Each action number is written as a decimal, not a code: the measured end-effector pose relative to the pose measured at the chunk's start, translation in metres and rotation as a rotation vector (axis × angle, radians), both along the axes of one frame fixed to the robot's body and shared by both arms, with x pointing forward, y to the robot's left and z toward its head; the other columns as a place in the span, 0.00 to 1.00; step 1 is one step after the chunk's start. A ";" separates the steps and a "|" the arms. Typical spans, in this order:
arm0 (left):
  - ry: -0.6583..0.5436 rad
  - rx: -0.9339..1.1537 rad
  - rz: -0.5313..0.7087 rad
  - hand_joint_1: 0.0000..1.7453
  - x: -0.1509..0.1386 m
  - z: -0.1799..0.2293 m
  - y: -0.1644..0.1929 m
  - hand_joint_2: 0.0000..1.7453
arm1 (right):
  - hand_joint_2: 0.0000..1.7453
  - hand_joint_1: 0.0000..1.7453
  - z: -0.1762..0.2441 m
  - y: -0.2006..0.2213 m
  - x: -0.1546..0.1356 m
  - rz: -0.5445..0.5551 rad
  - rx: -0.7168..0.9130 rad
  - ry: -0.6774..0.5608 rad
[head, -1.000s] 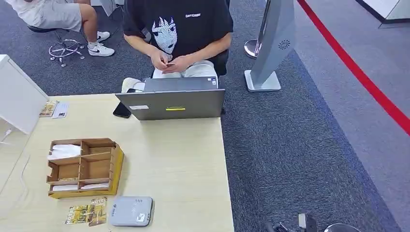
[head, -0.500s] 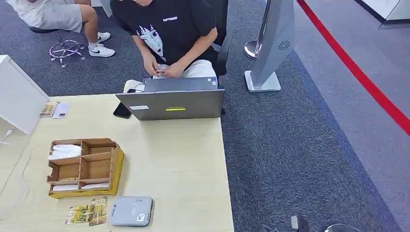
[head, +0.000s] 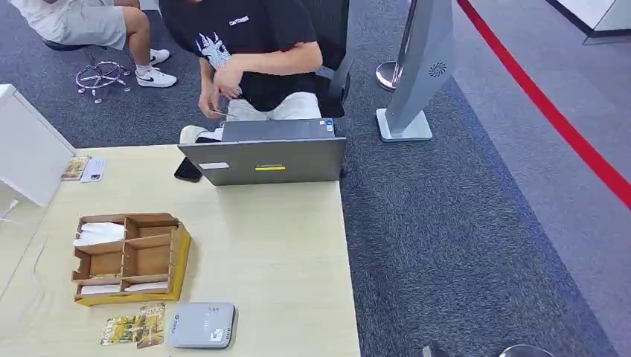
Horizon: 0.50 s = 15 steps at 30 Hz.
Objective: Pass the card to the sensor for recognition and then transmit it.
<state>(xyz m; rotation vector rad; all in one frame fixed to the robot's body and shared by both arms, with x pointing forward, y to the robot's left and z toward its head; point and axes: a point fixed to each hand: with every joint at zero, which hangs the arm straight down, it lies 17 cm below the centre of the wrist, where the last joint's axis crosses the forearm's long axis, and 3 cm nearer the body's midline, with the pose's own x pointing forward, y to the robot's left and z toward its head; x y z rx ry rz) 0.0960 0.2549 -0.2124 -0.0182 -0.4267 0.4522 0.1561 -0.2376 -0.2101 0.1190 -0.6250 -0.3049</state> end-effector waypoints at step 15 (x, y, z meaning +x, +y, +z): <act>0.082 0.032 -0.275 0.00 -0.017 -0.043 -0.011 0.00 | 0.00 0.00 -0.047 -0.008 -0.068 0.180 -0.096 0.242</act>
